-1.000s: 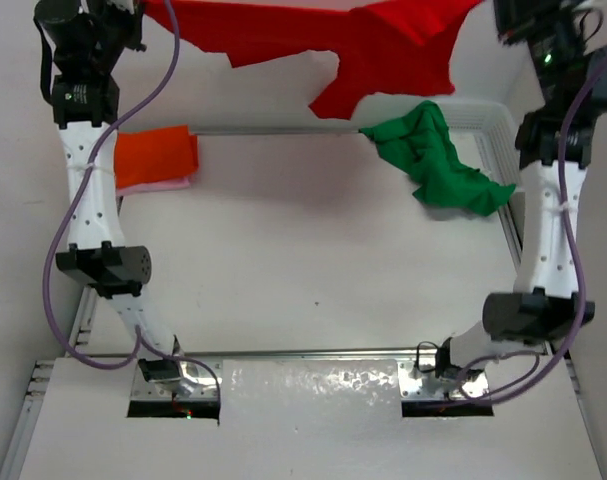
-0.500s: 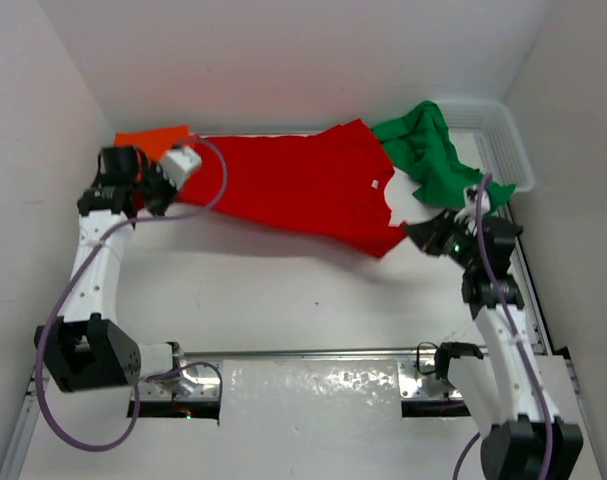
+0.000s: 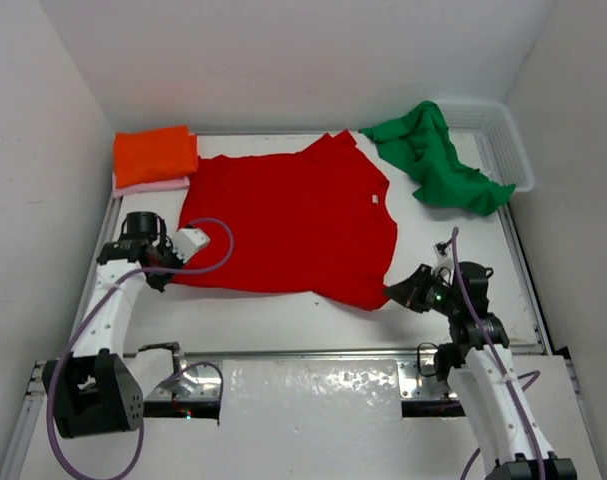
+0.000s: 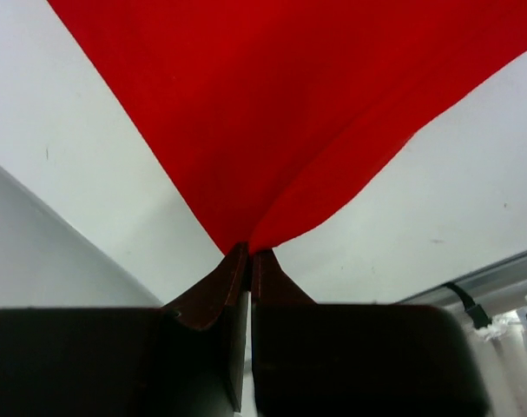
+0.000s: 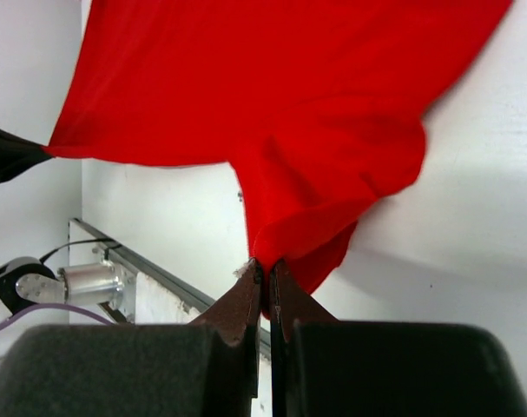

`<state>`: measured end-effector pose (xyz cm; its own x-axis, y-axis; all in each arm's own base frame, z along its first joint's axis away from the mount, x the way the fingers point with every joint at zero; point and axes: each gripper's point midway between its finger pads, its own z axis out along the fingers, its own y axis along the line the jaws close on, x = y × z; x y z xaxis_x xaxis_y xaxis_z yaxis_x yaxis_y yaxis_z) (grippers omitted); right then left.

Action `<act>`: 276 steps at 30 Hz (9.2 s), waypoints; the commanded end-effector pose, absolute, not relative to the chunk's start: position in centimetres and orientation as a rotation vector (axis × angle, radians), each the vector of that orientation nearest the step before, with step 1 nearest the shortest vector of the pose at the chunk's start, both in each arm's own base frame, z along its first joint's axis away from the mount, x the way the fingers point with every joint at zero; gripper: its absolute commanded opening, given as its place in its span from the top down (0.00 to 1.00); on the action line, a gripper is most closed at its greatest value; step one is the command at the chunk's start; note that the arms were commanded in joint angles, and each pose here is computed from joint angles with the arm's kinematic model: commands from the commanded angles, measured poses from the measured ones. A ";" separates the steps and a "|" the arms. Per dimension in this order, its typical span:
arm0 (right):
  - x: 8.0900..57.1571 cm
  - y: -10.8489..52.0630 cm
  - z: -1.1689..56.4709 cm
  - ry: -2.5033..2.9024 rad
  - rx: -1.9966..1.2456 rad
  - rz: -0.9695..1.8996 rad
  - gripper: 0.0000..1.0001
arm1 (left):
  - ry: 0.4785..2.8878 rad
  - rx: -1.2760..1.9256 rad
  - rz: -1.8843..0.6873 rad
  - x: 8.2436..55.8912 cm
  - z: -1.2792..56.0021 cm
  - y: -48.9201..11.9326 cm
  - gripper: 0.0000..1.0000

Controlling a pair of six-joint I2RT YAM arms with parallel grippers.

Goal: Fold and stack the t-shirts
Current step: Flatten out the tshirt, then fold the flattened tshirt in 1/3 of the way

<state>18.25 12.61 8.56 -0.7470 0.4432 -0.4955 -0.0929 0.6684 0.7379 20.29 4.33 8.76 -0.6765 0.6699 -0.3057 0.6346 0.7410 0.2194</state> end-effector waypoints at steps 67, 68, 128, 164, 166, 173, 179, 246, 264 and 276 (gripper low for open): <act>39.5 0.3 40.8 1.539 0.174 0.545 1.00 | 1.642 0.754 0.120 47.5 35.0 -3.3 1.00; 36.7 1.0 41.2 1.528 0.152 0.534 1.00 | 1.643 0.763 0.141 45.9 34.8 -3.0 1.00; 44.0 6.3 15.3 2.184 -0.077 0.590 1.00 | 2.508 0.581 0.048 37.9 5.8 2.1 1.00; 44.7 2.2 14.4 2.280 -0.022 0.289 1.00 | 2.375 0.577 -0.065 42.4 9.1 0.4 1.00; 44.8 2.0 14.1 2.287 -0.007 0.301 1.00 | 2.403 0.575 -0.057 42.7 8.0 0.7 1.00; 47.2 2.5 14.6 2.266 -0.024 0.343 1.00 | 2.418 0.529 0.050 44.8 7.6 2.3 1.00; 49.0 3.8 14.3 2.248 -0.036 0.397 1.00 | 2.462 0.506 0.039 45.8 6.0 2.4 0.87; 37.0 0.8 1.6 2.654 0.193 0.371 0.77 | 2.803 0.480 -0.174 34.8 -0.4 0.3 1.00; 34.4 2.5 -0.4 2.711 0.382 0.482 0.39 | 2.791 0.502 -0.178 34.9 0.2 0.2 1.00; 28.5 1.8 -1.6 2.803 0.533 0.463 1.00 | 2.811 0.572 -0.055 31.4 2.2 2.6 1.00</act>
